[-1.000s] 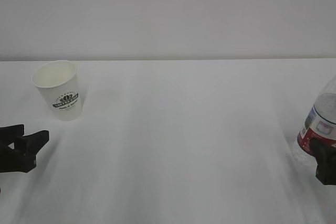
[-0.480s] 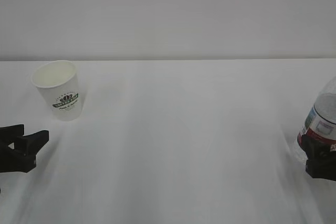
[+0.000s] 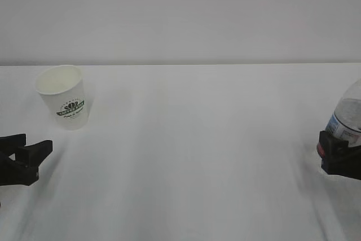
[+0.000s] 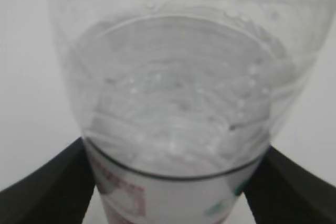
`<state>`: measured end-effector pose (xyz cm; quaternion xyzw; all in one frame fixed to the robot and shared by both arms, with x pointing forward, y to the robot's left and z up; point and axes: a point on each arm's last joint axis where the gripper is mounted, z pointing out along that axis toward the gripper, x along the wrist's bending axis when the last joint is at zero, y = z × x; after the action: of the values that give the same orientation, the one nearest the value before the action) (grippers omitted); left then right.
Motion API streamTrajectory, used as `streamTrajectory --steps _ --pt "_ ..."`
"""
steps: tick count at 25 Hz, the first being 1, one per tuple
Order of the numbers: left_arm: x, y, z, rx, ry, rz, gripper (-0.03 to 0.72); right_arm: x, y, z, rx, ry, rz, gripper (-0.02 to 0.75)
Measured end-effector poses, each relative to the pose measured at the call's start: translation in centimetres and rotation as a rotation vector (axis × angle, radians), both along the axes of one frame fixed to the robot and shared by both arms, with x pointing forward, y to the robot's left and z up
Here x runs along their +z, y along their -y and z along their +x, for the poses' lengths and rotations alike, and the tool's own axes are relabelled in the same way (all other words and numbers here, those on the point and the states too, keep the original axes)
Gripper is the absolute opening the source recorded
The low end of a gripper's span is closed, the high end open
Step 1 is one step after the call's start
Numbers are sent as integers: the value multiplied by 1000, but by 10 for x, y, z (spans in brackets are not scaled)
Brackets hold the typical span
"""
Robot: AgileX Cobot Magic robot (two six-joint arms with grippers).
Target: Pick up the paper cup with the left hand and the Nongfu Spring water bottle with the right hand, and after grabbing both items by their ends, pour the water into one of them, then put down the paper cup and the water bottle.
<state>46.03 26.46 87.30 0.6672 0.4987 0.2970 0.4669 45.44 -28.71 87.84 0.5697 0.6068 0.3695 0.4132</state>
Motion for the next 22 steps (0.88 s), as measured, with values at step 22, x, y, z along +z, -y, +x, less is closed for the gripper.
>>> streamTrajectory --steps 22 --pt "0 0 0 2 1 0 454 -5 1 16 -2 9 -61 549"
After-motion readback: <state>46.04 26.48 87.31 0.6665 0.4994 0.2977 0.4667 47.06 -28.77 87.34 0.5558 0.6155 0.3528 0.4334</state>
